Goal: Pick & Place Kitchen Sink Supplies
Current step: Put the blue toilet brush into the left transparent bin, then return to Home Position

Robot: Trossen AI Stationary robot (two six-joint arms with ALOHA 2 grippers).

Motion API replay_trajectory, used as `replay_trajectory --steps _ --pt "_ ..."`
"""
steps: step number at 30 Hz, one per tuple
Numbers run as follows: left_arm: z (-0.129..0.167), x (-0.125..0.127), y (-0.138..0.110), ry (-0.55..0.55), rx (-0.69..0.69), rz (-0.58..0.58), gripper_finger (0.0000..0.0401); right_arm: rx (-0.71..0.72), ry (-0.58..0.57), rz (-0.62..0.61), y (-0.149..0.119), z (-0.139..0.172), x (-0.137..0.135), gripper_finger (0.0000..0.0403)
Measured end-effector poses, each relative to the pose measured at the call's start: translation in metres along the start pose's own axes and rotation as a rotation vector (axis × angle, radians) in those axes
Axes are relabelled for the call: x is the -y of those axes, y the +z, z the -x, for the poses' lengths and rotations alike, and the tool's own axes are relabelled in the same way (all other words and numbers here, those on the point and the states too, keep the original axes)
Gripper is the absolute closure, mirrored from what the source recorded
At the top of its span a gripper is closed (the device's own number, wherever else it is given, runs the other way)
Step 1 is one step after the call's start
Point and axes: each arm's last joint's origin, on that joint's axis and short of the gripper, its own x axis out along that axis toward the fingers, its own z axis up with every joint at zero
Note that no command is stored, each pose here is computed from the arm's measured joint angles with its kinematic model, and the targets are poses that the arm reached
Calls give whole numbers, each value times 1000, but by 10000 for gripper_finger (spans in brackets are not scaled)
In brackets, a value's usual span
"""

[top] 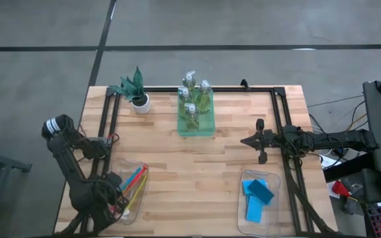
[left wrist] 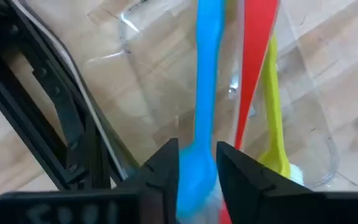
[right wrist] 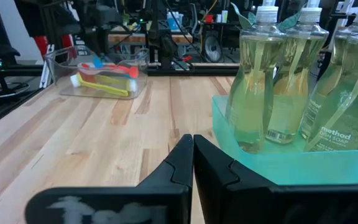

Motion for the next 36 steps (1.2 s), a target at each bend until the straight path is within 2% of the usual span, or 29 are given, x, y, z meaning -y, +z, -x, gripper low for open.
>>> replay_trajectory --steps 4,7,9,13,16,20,24,28,30,33,36 --pt "5 -3 3 -21 0 -6 264 0 0 0 0 0 0 394" --pt "14 -5 9 -79 47 -58 240 0 0 0 0 0 0 394" --pt "20 -7 16 -138 123 -100 233 0 0 0 0 0 0 394" --pt "35 -9 36 -277 368 -150 236 0 0 0 0 0 0 394" --pt "42 -10 55 -315 524 -155 248 0 0 0 0 0 0 394" --pt "41 2 82 -272 576 -240 276 -1 0 0 0 0 0 394" --pt "37 31 112 -289 636 -437 326 0 0 0 0 0 0 394" --pt "29 59 147 -420 671 -657 389 0 0 0 0 0 0 394" --pt "25 66 165 -500 726 -748 394 0 0 0 0 0 0 394" --pt "18 66 191 -562 835 -823 396 0 0 0 0 0 0 394" --pt "6 50 216 -565 890 -847 400 0 0 0 0 0 0 394"
